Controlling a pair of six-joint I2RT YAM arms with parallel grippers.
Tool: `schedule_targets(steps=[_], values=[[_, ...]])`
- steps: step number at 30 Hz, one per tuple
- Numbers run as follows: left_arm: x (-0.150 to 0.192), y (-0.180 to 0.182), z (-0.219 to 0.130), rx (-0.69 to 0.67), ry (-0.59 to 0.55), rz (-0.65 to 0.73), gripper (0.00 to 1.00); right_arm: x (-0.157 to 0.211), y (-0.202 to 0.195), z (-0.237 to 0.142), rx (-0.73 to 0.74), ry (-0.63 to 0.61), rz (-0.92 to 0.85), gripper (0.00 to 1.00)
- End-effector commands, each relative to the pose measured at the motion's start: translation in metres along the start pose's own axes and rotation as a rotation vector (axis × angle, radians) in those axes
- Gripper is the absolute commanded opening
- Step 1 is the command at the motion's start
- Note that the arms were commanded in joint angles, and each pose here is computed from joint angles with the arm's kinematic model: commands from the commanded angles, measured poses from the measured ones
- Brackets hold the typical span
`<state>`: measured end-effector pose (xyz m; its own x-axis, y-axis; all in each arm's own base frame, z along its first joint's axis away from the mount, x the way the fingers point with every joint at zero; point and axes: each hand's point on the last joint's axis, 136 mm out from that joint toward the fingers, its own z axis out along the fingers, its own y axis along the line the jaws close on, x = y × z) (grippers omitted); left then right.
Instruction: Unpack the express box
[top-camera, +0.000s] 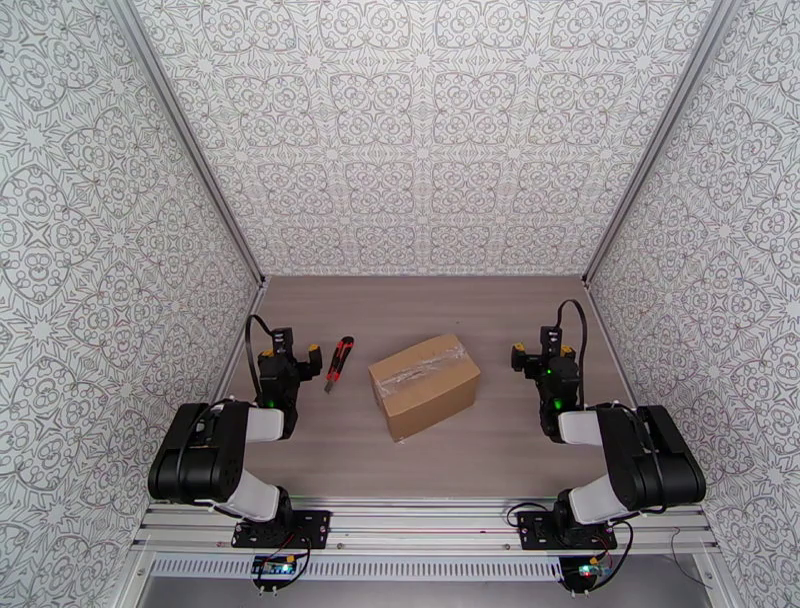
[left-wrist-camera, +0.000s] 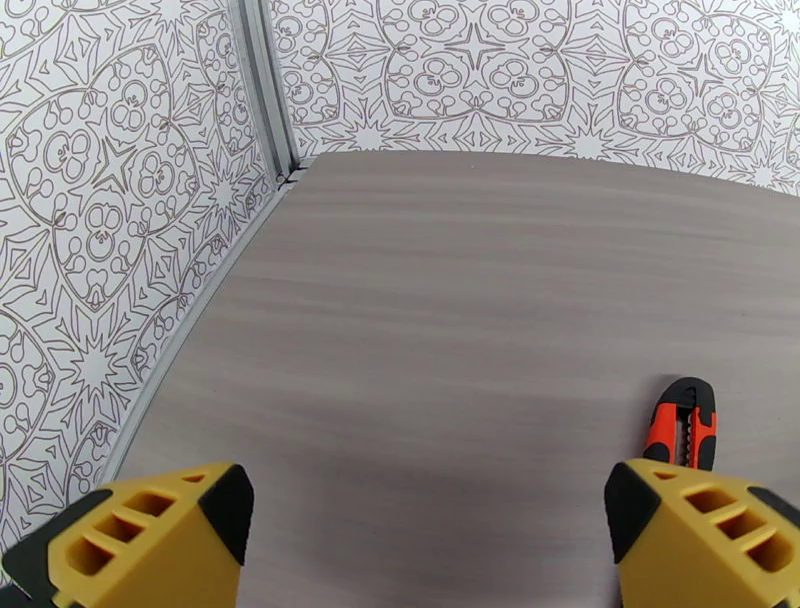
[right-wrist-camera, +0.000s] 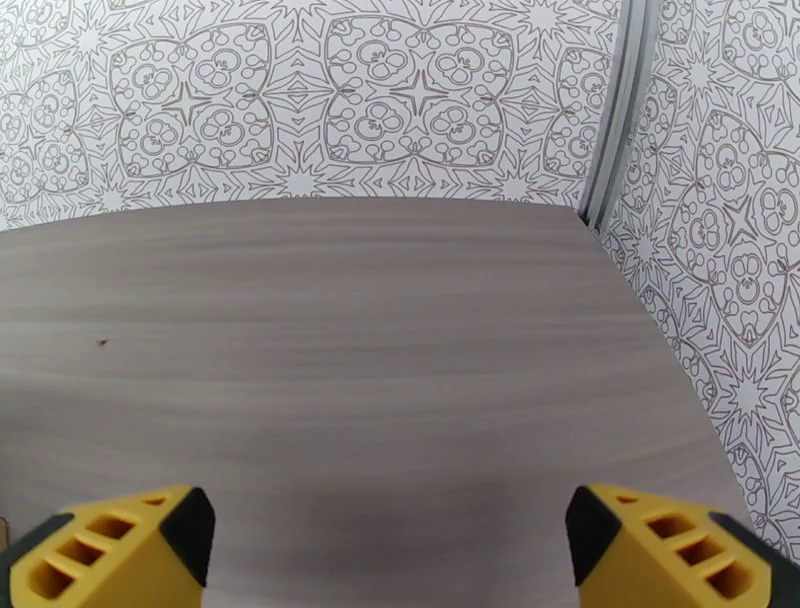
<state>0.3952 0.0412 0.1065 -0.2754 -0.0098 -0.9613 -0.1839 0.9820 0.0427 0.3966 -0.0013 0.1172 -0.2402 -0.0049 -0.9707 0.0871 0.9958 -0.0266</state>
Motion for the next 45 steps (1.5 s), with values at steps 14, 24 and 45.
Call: schedule_targets(steps=[14,24,45], values=[[-0.007,0.002,0.003,0.002,-0.013,-0.016,0.99,-0.003,0.001,0.005,-0.022,0.003,0.005,0.99],[-0.007,0.001,0.003,0.006,-0.012,-0.016,0.99,-0.002,0.001,0.004,-0.019,0.000,0.003,0.99],[-0.084,-0.037,-0.014,0.272,0.413,-0.185,0.98,-0.087,0.060,-0.040,-0.378,0.168,0.157,0.99]])
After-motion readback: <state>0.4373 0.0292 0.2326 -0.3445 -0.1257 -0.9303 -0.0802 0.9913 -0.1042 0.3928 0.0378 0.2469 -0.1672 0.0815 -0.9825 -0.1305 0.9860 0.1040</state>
